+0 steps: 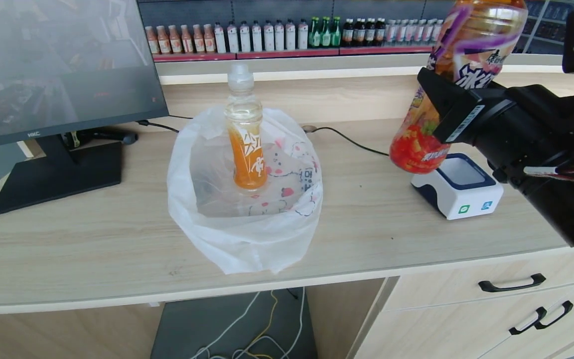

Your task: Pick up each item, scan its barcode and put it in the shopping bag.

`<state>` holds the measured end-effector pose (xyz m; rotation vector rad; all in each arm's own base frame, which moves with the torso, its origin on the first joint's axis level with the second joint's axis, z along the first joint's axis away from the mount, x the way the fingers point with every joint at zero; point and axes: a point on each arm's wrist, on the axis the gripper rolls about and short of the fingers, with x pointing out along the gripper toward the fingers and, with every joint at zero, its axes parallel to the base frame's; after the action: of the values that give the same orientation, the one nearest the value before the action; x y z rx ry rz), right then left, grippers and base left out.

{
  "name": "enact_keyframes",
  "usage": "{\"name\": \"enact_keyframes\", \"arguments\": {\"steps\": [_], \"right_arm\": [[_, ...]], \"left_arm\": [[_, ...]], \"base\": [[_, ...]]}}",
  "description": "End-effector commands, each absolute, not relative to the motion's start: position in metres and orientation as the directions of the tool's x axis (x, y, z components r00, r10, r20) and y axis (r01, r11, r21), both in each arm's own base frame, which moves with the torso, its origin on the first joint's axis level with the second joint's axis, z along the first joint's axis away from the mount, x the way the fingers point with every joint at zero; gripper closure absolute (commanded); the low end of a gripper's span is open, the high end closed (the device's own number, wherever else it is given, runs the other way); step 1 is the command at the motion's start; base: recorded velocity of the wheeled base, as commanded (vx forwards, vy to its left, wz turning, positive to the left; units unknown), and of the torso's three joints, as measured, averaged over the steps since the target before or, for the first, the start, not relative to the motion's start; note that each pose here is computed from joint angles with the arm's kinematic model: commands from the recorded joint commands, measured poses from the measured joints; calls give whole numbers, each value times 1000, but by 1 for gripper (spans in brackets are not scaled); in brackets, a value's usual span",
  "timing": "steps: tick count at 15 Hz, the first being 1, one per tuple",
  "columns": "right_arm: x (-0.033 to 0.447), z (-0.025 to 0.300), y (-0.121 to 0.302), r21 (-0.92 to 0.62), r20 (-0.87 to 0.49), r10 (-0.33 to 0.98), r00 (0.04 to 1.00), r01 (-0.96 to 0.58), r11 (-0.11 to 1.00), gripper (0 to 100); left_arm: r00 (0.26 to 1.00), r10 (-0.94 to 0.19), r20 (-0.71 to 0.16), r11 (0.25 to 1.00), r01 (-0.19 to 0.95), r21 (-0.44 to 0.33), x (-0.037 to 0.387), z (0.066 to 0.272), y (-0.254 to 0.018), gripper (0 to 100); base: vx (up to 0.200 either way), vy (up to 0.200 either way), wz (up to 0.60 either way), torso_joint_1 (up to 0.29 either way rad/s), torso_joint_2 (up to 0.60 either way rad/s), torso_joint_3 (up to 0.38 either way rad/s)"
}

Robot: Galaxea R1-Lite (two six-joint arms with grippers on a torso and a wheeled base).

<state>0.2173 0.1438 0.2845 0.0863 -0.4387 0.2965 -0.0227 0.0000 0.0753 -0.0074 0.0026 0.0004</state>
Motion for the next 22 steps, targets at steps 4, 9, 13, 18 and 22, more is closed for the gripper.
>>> {"name": "enact_keyframes", "arguments": {"steps": [4,9,13,18,22], "right_arm": [[237,278,151,-35,422,344,838,-365,931,100],[267,284,178,-27,482,350,803,-385,922,100],[269,273,197,-27,477,385,790,-425,905,100],[282,273,213,-21,499,391,773,-441,897,100],[279,267,244,-20,504,440,743,-500,866,100]], "left_arm": [[1000,3,-3,1000,-3,-8,-23,75,0,0],[1000,2,-3,1000,-2,-8,-23,75,0,0],[1000,3,-3,1000,-3,-8,-23,75,0,0],[1000,2,-3,1000,-2,-8,-23,75,0,0],[1000,2,-3,1000,-2,-8,-23,75,0,0]], "base": [[0,0,0,0,0,0],[0,0,0,0,0,0],[0,0,0,0,0,0],[0,0,0,0,0,0],[0,0,0,0,0,0]]}}
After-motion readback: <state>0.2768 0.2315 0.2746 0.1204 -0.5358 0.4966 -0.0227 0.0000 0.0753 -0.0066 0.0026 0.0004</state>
